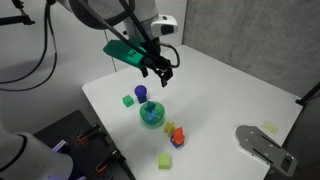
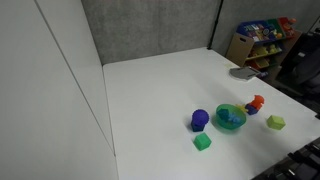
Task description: Pick up the dark blue toy from the green bowl and put it on the table
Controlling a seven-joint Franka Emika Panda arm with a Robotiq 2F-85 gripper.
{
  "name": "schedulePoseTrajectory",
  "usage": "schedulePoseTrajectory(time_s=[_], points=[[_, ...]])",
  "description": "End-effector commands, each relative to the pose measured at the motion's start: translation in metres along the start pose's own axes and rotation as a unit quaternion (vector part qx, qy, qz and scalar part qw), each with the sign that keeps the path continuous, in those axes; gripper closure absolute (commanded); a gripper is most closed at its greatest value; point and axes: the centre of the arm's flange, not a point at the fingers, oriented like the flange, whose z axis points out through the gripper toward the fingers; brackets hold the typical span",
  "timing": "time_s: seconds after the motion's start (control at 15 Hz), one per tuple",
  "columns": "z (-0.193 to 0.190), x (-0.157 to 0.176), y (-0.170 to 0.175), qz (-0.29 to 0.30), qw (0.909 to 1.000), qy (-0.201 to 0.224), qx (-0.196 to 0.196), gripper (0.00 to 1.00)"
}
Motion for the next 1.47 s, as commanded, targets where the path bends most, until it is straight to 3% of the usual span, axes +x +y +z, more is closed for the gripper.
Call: schedulePoseTrajectory(time_s=[0.0,0.4,0.67,1.4], points=[[0.030,0.022,-0.013,0.000,0.9998,0.015,0.016,0.00],[0.094,0.046,-0.041,0.000,0.9975,0.038,0.060,0.00],[0.141,0.055,-0.064,-0.035,0.9953,0.033,0.085,0.00],[0.268,0.071,-0.118,-0.161,0.9832,-0.001,0.085,0.00]])
